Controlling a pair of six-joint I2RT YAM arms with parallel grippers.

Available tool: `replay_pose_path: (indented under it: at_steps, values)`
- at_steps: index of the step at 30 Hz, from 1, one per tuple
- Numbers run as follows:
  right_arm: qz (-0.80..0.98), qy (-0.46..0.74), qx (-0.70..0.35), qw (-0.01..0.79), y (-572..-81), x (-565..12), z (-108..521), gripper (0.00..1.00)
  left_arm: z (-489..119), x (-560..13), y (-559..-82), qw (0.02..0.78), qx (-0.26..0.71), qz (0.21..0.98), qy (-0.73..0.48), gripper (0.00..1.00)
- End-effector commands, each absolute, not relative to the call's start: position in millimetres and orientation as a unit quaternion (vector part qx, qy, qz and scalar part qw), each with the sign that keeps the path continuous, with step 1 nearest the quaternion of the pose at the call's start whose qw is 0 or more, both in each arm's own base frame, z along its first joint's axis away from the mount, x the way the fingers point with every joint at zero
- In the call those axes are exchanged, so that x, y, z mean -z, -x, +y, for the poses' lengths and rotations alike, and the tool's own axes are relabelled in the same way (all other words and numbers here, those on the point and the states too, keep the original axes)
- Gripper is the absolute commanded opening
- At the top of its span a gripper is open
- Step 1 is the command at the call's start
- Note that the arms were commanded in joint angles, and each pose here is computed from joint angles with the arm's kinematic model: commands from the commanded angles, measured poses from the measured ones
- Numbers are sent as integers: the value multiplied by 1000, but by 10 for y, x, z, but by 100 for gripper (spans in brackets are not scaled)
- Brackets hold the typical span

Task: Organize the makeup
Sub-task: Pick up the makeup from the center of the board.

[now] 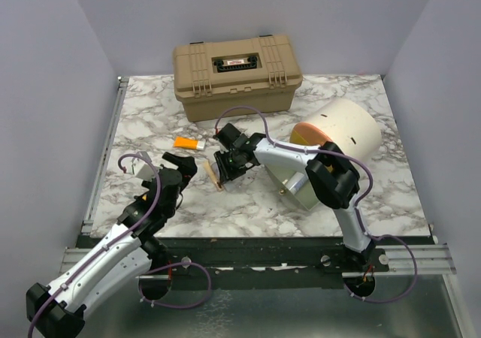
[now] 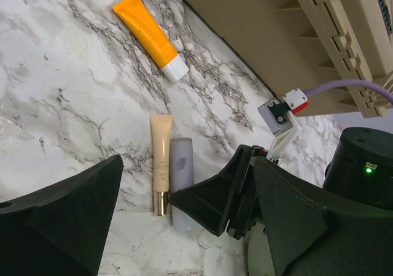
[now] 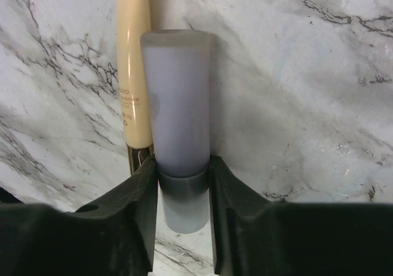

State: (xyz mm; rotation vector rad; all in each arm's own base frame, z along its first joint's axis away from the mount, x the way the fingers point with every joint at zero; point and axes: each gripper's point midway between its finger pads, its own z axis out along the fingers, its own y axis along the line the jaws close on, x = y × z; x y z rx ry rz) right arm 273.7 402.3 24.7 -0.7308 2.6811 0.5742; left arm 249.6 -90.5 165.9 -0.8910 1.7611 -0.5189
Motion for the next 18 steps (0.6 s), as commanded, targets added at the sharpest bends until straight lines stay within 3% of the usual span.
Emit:
replay_pose_path:
  at_steps: [1,8,18]
  values:
    - [941,265,-170,123,-2537,-35,3864,28,-902,-1617,-2476,515,214,741,374,88]
    - [928,263,-204,169,-2563,-504,3895,16,-909,-1609,-2481,512,214,742,376,88]
    - [896,221,-305,235,-2408,-1320,3902,18,-919,-1541,-2485,505,209,746,379,88]
